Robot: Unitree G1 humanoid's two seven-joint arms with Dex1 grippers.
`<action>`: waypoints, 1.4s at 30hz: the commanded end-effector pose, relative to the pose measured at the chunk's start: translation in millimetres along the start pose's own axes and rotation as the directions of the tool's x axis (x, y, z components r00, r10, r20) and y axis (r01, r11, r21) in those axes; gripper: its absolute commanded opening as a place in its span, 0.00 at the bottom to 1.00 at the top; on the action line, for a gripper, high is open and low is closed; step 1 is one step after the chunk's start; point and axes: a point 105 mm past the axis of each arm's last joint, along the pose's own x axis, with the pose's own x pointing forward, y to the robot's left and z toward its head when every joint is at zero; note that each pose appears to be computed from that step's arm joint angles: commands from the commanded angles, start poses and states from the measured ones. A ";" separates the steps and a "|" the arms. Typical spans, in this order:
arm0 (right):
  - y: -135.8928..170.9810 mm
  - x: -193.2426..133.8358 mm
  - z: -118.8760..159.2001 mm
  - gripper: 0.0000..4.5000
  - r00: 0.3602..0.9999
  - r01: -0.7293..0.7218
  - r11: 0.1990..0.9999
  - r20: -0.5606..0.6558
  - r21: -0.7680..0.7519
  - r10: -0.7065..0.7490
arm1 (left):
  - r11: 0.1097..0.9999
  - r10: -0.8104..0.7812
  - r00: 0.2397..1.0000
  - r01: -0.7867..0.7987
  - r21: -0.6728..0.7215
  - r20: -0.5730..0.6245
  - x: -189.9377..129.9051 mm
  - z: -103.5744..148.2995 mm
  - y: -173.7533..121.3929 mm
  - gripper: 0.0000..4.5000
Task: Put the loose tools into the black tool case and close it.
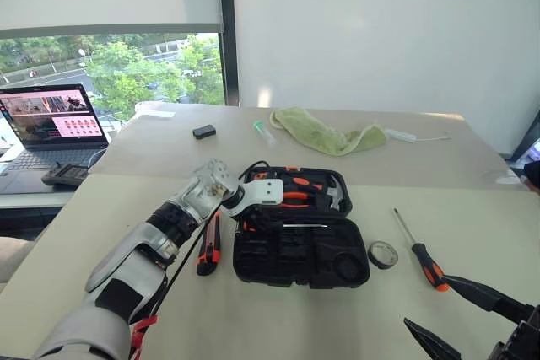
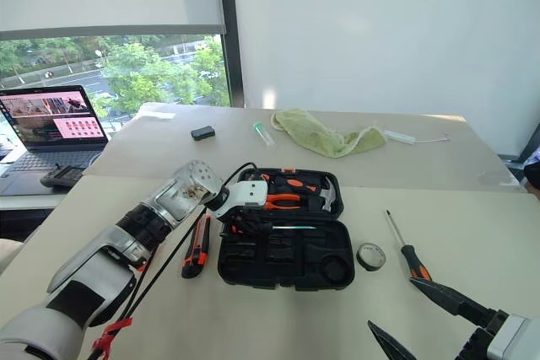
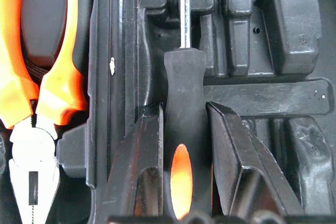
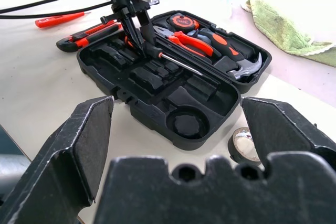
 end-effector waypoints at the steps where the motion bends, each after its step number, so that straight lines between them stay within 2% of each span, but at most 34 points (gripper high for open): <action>1: 6.0 2.8 9.7 1.00 0.999 -0.024 0.999 0.030 -0.046 0.026 | 0.999 0.052 0.999 -0.052 0.015 -0.010 -5.3 5.1 9.6 0.17; 2: 6.1 2.9 9.5 1.00 0.999 -0.024 0.999 0.029 -0.045 0.025 | 0.998 0.055 0.998 -0.055 0.008 0.001 -5.8 6.9 10.1 0.28; 8: 6.3 4.4 8.5 1.00 0.999 -0.026 0.999 0.029 -0.043 0.028 | 0.998 0.066 0.993 -0.066 -0.004 0.097 -21.2 21.1 6.0 0.71; 13: 6.2 5.4 8.4 1.00 0.999 -0.030 0.998 0.030 -0.047 0.031 | 0.992 0.126 0.960 -0.122 -0.033 0.248 -46.7 36.1 0.6 0.71; 17: 4.8 6.3 8.6 1.00 0.999 -0.030 0.998 0.032 -0.050 0.031 | 0.979 0.197 0.902 -0.159 -0.130 0.383 -57.1 43.9 -2.4 0.47; 21: 3.1 7.6 8.0 1.00 0.999 -0.029 0.998 0.034 -0.055 0.031 | 0.939 0.308 0.832 -0.186 -0.291 0.462 -42.7 46.3 2.1 0.12; 23: 2.3 7.8 8.7 1.00 0.999 -0.025 0.998 0.036 -0.059 0.027 | 0.902 0.379 0.770 -0.182 -0.392 0.513 -32.8 50.4 4.6 0.01; 27: 3.6 7.9 10.2 1.00 0.999 -0.022 0.998 0.040 -0.059 0.025 | 0.810 0.509 0.729 -0.227 -0.541 0.456 -3.2 38.1 7.7 0.01; 32: 4.8 6.1 10.4 1.00 0.999 -0.019 0.998 0.037 -0.055 0.021 | 0.744 0.539 0.803 -0.312 -0.591 0.255 39.2 4.3 -1.1 0.01; 36: 3.4 5.5 9.7 1.00 1.000 -0.017 0.999 0.017 -0.048 0.018 | 0.785 0.420 0.898 -0.286 -0.549 0.133 69.6 -18.8 -28.1 0.01; 42: -15.3 17.9 -0.7 1.00 0.996 0.060 0.998 -0.067 -0.023 -0.062 | 0.822 0.382 0.916 -0.276 -0.498 0.123 78.9 -19.1 -32.9 0.01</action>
